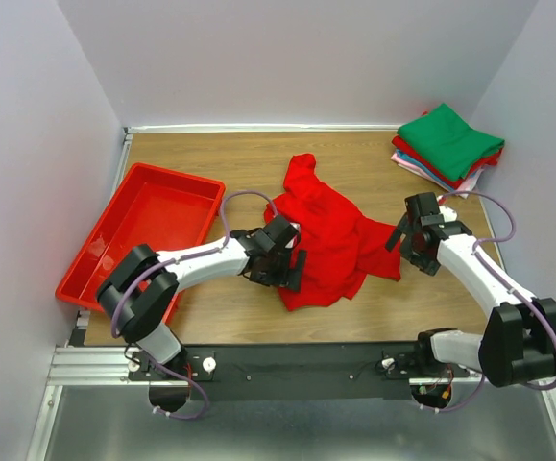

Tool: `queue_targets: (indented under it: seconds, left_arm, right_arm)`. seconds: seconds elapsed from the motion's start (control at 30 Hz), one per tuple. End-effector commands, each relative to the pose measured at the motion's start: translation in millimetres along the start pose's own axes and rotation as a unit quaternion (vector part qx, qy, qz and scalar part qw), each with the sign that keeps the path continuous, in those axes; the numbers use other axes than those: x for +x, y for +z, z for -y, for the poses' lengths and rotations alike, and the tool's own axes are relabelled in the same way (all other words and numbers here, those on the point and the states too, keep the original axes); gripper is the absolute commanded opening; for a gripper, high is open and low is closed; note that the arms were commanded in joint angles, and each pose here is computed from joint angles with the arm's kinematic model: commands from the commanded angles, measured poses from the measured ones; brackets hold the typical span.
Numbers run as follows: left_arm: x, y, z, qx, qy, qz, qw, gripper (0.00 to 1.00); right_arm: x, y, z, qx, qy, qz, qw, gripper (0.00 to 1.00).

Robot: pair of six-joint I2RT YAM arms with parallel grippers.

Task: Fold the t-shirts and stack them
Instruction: Flatten the tshirt out

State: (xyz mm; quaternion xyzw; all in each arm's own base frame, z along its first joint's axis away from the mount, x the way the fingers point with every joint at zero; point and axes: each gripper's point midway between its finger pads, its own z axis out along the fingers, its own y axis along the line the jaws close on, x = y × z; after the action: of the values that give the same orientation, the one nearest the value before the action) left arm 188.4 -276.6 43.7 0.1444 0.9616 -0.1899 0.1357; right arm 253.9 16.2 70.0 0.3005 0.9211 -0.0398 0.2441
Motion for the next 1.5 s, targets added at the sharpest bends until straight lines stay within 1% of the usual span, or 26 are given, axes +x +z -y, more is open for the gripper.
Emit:
queue_targets:
  seconds: [0.0, 0.1, 0.2, 0.23, 0.27, 0.3, 0.33, 0.4, 0.43, 0.5, 0.53, 0.57, 0.6, 0.67, 0.7, 0.73, 0.77, 0.83, 0.93, 0.97, 1.0, 1.03, 1.2, 1.23, 1.27, 1.47]
  left_arm:
    - [-1.6, 15.3, -5.7, -0.016, -0.004, 0.002, 1.000, 0.92]
    - [-4.9, 19.9, -7.9, -0.024, 0.002, 0.003, 1.000, 0.89]
    - [-6.6, 25.2, -11.9, -0.035, 0.005, 0.004, 0.999, 0.76]
    - [-6.5, 27.7, -12.4, -0.038, 0.005, 0.003, 0.999, 0.68]
    - [-8.6, 28.6, -12.1, -0.040, 0.005, 0.004, 0.999, 0.63]
    - [-10.1, 31.7, -14.5, -0.047, 0.006, 0.004, 0.999, 0.53]
    - [-10.0, 33.1, -16.1, -0.052, 0.006, 0.001, 0.999, 0.46]
    - [-18.4, 33.2, -14.7, -0.058, 0.012, 0.007, 0.998, 0.31]
    - [-17.8, 34.5, -15.4, -0.062, 0.013, 0.000, 0.998, 0.16]
    - [-34.0, 33.1, -16.2, -0.079, 0.019, 0.019, 0.996, 0.02]
    - [-38.2, 32.1, -18.0, -0.085, 0.021, 0.020, 0.996, 0.00]
    - [-43.8, 31.0, -16.9, -0.086, 0.022, 0.024, 0.996, 0.00]
    - [-56.2, 29.8, -14.9, -0.088, 0.028, 0.032, 0.995, 0.00]
    - [-74.4, 27.7, -18.8, -0.093, 0.024, 0.043, 0.994, 0.00]
    - [-93.1, 23.4, -15.9, -0.093, 0.024, 0.062, 0.993, 0.00]
    - [-97.6, 27.5, -21.6, -0.101, 0.027, 0.057, 0.993, 0.00]
    - [-118.6, 23.0, -25.2, -0.101, 0.020, 0.076, 0.992, 0.00]
    - [-133.1, 29.0, -36.5, -0.110, 0.012, 0.076, 0.991, 0.00]
    - [-171.5, 27.3, -47.6, -0.116, 0.011, 0.099, 0.988, 0.00]
    - [-193.7, 19.5, -43.6, -0.112, 0.018, 0.121, 0.986, 0.00]
    - [-205.4, 16.9, -47.8, -0.120, 0.019, 0.130, 0.984, 0.00]
    - [-210.6, 21.1, -57.9, -0.133, 0.015, 0.123, 0.983, 0.00]
    - [-270.6, 13.0, -64.5, -0.141, 0.026, 0.165, 0.976, 0.00]
    - [-275.9, 10.3, -69.6, -0.146, 0.022, 0.167, 0.975, 0.00]
    - [-290.3, 2.2, -68.5, -0.149, 0.023, 0.184, 0.971, 0.00]
    - [-320.3, -4.5, -85.2, -0.158, 0.020, 0.214, 0.964, 0.00]
  right_arm:
    - [13.4, 10.0, -1.5, -0.007, -0.008, -0.028, 1.000, 0.93]
    - [19.4, 15.5, -5.1, -0.015, -0.016, -0.043, 0.999, 0.86]
    - [24.0, 20.6, -9.5, -0.024, -0.021, -0.055, 0.998, 0.81]
    - [27.5, 23.1, -10.3, -0.025, -0.024, -0.064, 0.997, 0.80]
    - [28.8, 24.7, -11.2, -0.026, -0.025, -0.067, 0.997, 0.74]
    - [30.3, 26.1, -11.9, -0.028, -0.030, -0.071, 0.997, 0.72]
    - [33.7, 28.6, -13.1, -0.030, -0.032, -0.080, 0.996, 0.69]
    - [37.3, 31.1, -12.5, -0.029, -0.038, -0.087, 0.995, 0.57]
    - [38.6, 32.0, -11.5, -0.027, -0.041, -0.089, 0.995, 0.51]
    - [42.3, 34.1, -10.0, -0.025, -0.050, -0.098, 0.994, 0.36]
    - [44.1, 34.0, -10.4, -0.027, -0.053, -0.102, 0.993, 0.32]
    - [44.6, 33.7, -11.4, -0.031, -0.055, -0.105, 0.993, 0.27]
    - [46.1, 32.3, -12.4, -0.037, -0.059, -0.108, 0.992, 0.18]
    - [47.7, 28.4, -16.5, -0.051, -0.066, -0.114, 0.990, 0.11]
    - [47.7, 26.5, -17.9, -0.057, -0.068, -0.117, 0.989, 0.04]
    - [50.6, 21.9, -20.9, -0.069, -0.071, -0.126, 0.987, 0.02]
    - [49.2, 18.8, -24.0, -0.077, -0.071, -0.127, 0.986, 0.02]
    - [54.5, 11.9, -31.4, -0.102, -0.075, -0.144, 0.982, 0.02]
    - [67.4, -2.6, -49.0, -0.153, -0.081, -0.190, 0.966, 0.02]
    - [69.3, -5.6, -53.2, -0.162, -0.086, -0.197, 0.963, 0.02]
    - [71.3, -7.9, -56.9, -0.168, -0.091, -0.202, 0.960, 0.01]
    - [67.8, -12.6, -65.7, -0.181, -0.097, -0.200, 0.958, 0.01]
    - [81.6, -28.7, -100.5, -0.212, -0.134, -0.222, 0.942, 0.01]
    - [86.7, -34.3, -113.6, -0.220, -0.152, -0.223, 0.937, 0.01]
    - [90.8, -37.2, -119.7, -0.223, -0.161, -0.225, 0.935, 0.01]
    - [122.5, -60.0, -165.7, -0.256, -0.203, -0.243, 0.913, 0.02]
